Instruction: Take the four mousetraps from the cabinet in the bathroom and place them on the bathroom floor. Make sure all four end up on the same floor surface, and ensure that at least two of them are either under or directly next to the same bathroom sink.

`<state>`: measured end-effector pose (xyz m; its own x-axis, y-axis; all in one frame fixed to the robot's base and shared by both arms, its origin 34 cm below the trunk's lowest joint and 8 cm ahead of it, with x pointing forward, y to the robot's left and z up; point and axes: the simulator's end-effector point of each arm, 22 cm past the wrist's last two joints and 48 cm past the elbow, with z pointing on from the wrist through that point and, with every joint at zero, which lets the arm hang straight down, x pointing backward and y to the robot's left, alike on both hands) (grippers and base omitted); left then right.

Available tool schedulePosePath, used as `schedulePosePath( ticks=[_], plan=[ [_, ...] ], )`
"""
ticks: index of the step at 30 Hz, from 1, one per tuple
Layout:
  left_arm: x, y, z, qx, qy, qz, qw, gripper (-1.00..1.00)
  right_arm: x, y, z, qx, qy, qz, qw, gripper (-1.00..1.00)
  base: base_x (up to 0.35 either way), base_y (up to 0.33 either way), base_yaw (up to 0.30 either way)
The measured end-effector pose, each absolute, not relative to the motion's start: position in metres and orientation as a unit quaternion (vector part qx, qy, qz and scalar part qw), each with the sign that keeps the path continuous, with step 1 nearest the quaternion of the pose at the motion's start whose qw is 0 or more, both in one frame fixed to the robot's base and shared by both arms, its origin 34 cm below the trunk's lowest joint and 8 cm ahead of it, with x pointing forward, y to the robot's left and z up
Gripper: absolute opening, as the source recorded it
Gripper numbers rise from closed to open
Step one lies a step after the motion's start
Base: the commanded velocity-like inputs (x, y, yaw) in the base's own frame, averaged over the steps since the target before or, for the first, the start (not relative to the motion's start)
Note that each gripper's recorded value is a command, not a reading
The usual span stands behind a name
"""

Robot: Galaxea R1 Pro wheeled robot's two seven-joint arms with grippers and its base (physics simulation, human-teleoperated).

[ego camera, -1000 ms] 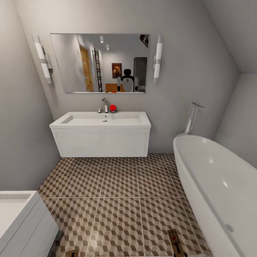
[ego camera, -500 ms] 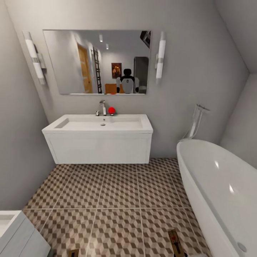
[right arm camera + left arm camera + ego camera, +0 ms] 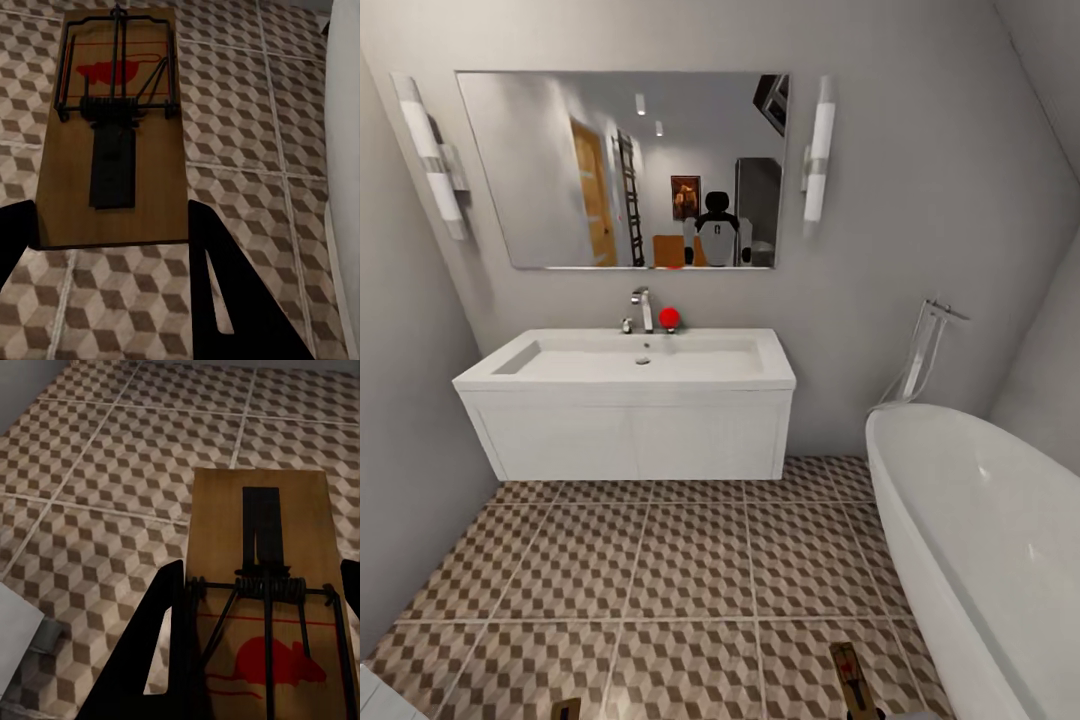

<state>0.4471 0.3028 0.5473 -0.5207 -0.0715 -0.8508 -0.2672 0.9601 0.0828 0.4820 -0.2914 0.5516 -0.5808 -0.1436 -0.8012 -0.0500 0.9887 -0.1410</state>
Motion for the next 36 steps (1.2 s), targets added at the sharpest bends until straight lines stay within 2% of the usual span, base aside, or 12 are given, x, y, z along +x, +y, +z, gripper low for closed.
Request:
schedulePosePath(
  ticks=[36],
  plan=[
    [0.4471,0.3025,0.5471,-0.098,0.866,0.102,0.480,-1.00,0.4824,-0.2914,0.5518,-0.054,0.887,-0.052,0.455,-1.00,0.024,0.000,0.000]
  ],
)
